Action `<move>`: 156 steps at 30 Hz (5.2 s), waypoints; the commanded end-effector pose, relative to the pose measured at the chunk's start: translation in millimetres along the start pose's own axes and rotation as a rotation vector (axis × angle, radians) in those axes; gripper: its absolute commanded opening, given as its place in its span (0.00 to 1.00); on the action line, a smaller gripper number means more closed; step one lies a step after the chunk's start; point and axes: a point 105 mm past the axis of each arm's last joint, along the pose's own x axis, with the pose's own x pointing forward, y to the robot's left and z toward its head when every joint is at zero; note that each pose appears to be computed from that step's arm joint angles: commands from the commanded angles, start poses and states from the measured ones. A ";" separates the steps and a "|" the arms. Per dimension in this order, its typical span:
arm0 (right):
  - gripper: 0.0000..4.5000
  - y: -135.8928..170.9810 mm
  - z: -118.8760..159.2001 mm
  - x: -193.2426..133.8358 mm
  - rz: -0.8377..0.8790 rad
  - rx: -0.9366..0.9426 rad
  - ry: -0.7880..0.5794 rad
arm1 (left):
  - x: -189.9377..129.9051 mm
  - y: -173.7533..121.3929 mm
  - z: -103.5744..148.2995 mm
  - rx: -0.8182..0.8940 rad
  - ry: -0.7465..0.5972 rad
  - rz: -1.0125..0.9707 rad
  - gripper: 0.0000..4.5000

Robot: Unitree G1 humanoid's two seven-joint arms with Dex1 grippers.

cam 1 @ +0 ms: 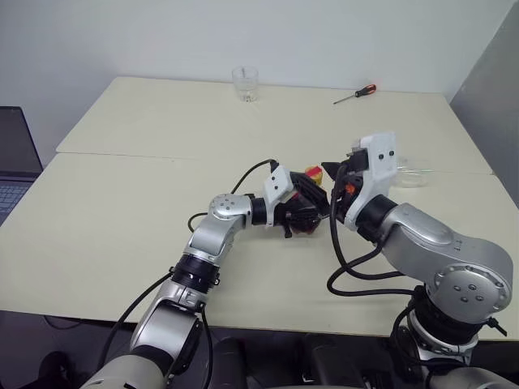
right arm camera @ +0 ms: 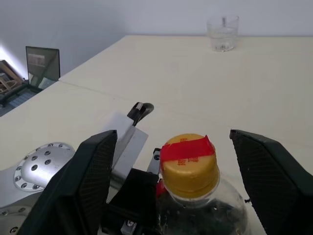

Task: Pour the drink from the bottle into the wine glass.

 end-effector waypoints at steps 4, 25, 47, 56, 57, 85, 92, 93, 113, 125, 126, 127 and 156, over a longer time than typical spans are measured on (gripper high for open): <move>0.88 -3.0 5.1 0.2 -0.027 -0.008 -0.018 | 2.1 -0.1 17.5 0.061 -0.049 -0.002 0.22; 0.27 -19.6 0.2 -9.7 0.354 -0.087 -0.003 | 2.4 4.1 22.5 0.077 -0.059 0.017 0.22; 0.27 -59.1 7.9 35.2 0.983 -0.451 0.287 | -5.0 14.6 32.9 0.099 -0.080 0.108 0.21; 0.55 -53.1 29.7 24.7 0.970 -0.402 0.250 | 2.4 15.3 35.2 0.102 -0.086 0.084 0.21; 0.63 -51.5 34.4 23.0 0.966 -0.396 0.232 | 3.4 15.2 35.5 0.101 -0.088 0.082 0.21; 1.00 -14.6 49.3 -12.7 0.029 -0.224 -0.029 | 9.7 7.0 26.8 0.081 -0.083 0.034 0.21; 1.00 -25.2 38.2 -12.6 -0.136 -0.254 -0.007 | 13.5 3.3 27.4 0.080 -0.086 0.002 0.21; 1.00 -26.2 37.4 -12.8 -0.147 -0.249 -0.007 | 13.8 3.3 27.6 0.081 -0.086 0.000 0.21; 0.92 -13.6 5.0 -6.4 -0.154 -0.101 0.037 | 10.3 5.8 26.1 0.072 -0.082 0.020 0.20; 0.30 -11.8 6.0 -6.4 -0.146 -0.070 0.022 | 11.2 5.2 26.0 0.071 -0.085 0.020 0.20; 0.30 -11.3 6.6 -6.2 -0.139 -0.066 0.019 | 11.3 5.5 25.9 0.071 -0.084 0.021 0.20; 0.30 -10.3 7.1 -6.4 -0.129 -0.060 0.015 | 11.1 5.5 25.7 0.070 -0.084 0.021 0.20; 0.83 -14.1 12.5 -5.3 -0.119 -0.061 0.013 | 12.0 3.2 24.3 0.068 -0.083 0.013 0.20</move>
